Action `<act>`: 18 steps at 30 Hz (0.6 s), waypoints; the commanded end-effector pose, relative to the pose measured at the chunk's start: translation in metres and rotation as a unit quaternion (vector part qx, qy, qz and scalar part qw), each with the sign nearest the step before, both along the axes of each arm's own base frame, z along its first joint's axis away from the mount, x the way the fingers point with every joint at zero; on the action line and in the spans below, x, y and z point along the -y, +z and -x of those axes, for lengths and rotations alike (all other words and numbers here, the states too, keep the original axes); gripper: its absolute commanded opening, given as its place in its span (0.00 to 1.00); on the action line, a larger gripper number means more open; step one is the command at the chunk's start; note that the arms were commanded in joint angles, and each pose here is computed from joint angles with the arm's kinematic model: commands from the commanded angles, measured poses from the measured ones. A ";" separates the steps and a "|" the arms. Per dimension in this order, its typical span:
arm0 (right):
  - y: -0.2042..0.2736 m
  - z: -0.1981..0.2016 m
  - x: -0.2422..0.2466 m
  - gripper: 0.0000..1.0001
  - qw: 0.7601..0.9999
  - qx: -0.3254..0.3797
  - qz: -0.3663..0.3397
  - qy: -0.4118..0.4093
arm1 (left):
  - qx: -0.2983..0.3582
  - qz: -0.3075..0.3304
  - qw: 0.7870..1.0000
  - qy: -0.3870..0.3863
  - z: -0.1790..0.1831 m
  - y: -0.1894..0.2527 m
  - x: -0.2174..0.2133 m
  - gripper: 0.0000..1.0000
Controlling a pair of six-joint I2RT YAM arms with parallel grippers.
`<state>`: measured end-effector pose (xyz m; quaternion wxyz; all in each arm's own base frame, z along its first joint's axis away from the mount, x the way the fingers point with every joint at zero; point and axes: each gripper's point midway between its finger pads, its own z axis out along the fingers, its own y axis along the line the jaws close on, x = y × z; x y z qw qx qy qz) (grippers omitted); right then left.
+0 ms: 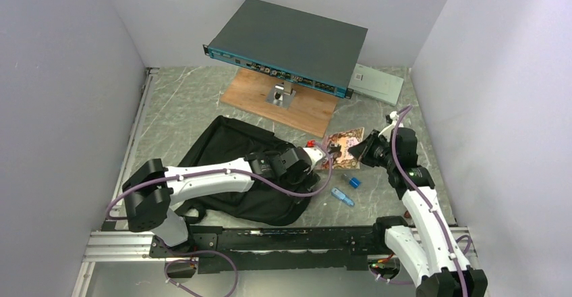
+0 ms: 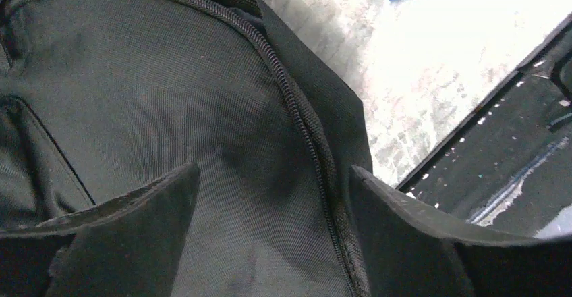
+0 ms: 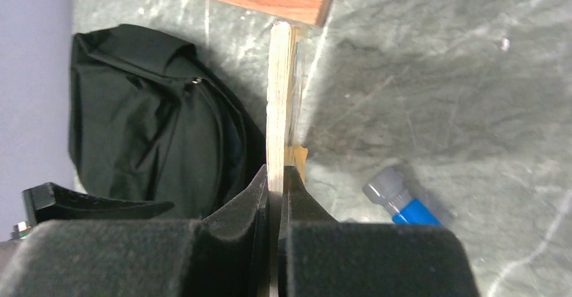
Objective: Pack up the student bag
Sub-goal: Pick up the book from the center of the board.
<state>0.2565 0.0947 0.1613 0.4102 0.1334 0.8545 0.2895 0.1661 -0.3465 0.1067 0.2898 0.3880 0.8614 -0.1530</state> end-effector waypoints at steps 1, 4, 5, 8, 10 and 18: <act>0.018 0.007 0.012 0.00 0.998 0.017 0.051 -0.010 | 0.020 -0.021 0.999 0.024 -0.007 0.001 0.000 0.80; 0.031 0.016 0.009 0.00 0.998 0.026 0.056 0.004 | 0.043 -0.070 0.996 0.036 -0.015 -0.006 -0.017 0.56; 0.034 0.019 0.007 0.00 0.998 0.025 0.056 0.012 | 0.056 -0.079 0.994 0.041 -0.018 -0.003 -0.023 0.51; 0.043 0.030 -0.004 0.00 0.998 0.009 0.042 0.047 | 0.097 -0.094 0.989 0.064 -0.030 0.012 -0.042 0.35; 0.053 0.036 -0.013 0.00 0.997 0.007 0.025 0.069 | 0.132 -0.095 0.983 0.089 -0.040 0.029 -0.053 0.23; 0.093 0.065 -0.062 0.00 0.976 0.017 -0.103 0.190 | 0.216 -0.064 0.950 0.217 -0.076 0.092 -0.097 0.00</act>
